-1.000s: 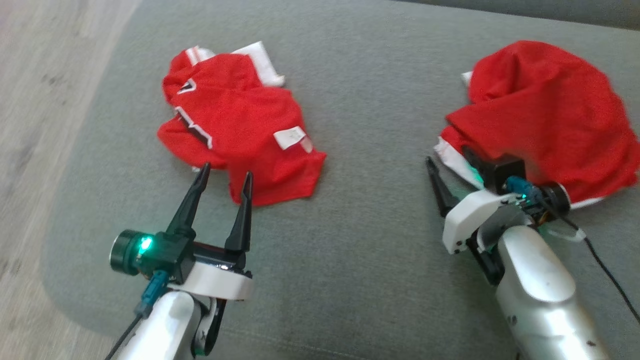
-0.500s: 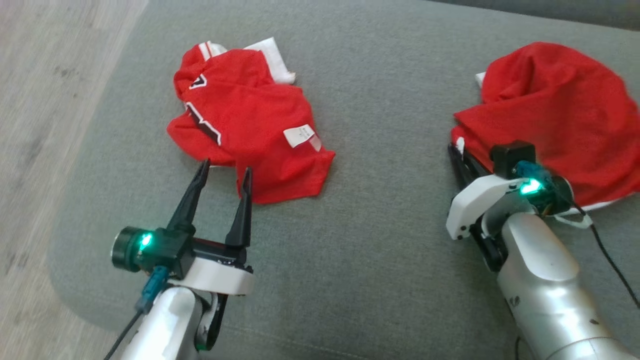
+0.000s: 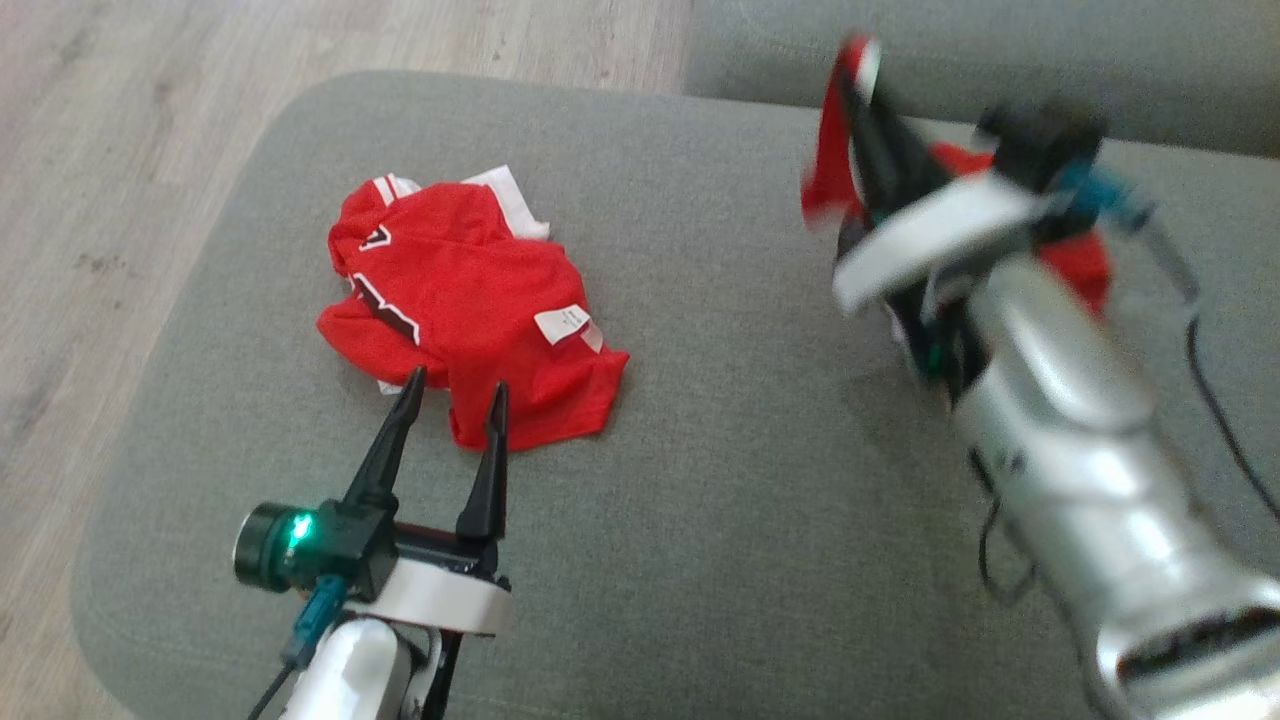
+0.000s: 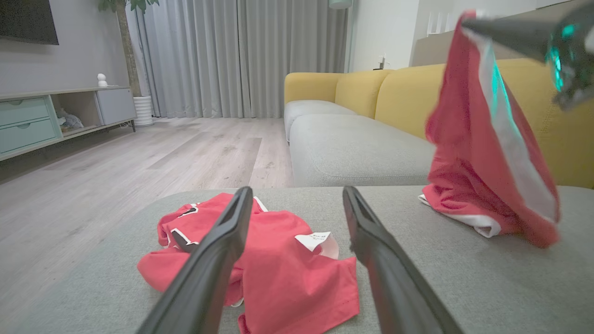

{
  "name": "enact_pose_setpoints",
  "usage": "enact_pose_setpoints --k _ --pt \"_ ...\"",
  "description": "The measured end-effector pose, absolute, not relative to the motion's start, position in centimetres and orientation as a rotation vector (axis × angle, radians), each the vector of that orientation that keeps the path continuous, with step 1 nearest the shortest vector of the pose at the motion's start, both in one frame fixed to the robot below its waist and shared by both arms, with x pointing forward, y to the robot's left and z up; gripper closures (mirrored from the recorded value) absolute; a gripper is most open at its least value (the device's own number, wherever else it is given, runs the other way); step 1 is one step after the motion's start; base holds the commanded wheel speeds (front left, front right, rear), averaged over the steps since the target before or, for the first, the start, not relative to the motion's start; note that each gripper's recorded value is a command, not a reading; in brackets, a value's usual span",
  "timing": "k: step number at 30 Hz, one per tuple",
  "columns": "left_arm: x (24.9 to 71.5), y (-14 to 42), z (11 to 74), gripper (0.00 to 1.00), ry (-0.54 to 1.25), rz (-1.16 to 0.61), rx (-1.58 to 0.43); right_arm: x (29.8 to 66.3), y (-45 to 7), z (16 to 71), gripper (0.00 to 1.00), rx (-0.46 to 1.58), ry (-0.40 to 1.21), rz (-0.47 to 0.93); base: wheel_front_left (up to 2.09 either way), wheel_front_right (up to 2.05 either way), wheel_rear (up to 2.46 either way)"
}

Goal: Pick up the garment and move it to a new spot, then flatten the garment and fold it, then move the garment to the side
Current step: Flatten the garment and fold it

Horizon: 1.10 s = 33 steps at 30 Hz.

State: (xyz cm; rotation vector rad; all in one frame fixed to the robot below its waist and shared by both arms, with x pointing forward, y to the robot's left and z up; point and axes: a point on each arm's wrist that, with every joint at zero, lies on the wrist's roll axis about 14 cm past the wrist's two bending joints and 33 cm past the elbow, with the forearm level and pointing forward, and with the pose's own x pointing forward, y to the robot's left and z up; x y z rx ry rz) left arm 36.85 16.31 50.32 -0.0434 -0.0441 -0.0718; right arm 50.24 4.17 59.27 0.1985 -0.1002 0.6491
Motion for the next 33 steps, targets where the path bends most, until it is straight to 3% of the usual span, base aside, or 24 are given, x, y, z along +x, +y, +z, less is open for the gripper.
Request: enact_pose_setpoints --k 5,9,14,19,20,21,22,25,28,33 --pt "35.9 17.1 50.2 0.0 -0.044 -0.047 -0.052 52.6 1.5 70.5 1.0 0.327 -0.356 0.57 0.0 0.0 0.0" --pt "35.7 17.2 50.0 0.0 -0.042 -0.042 -0.059 54.2 -3.9 72.7 1.0 0.379 -0.416 0.413 0.0 0.0 0.0" --pt "36.3 16.0 50.0 0.0 -0.042 -0.082 -0.054 54.3 -12.7 65.2 1.0 0.382 -0.297 0.164 0.0 0.0 0.0" --pt "37.5 14.3 50.2 0.0 -0.048 -0.138 -0.052 49.0 -23.0 51.7 1.0 0.345 -0.006 -0.137 0.0 0.0 0.0" --pt "37.5 14.3 50.2 0.0 -0.048 -0.138 -0.052 49.0 -23.0 51.7 1.0 0.345 -0.006 -0.137 0.0 0.0 0.0" --pt "37.7 13.7 50.1 0.0 -0.047 -0.157 -0.051 47.5 -24.7 49.6 0.54 0.337 0.051 -0.19 0.0 0.0 0.0" --pt "37.9 13.1 50.0 0.0 -0.046 -0.176 -0.051 46.1 -26.1 47.6 0.0 0.324 0.109 -0.237 0.0 0.0 0.0" --pt "38.6 11.5 49.8 0.0 -0.04 -0.23 -0.05 42.9 -29.2 44.7 0.0 0.287 0.193 -0.345 0.0 0.0 0.0" --pt "39.3 10.3 49.6 0.0 -0.037 -0.264 -0.05 42.3 -30.8 45.4 0.0 0.24 0.174 -0.386 0.0 0.0 0.0" --pt "40.1 9.4 50.0 0.0 -0.048 -0.294 -0.051 44.5 -27.4 47.5 0.0 0.258 0.078 -0.271 0.0 0.0 0.0"
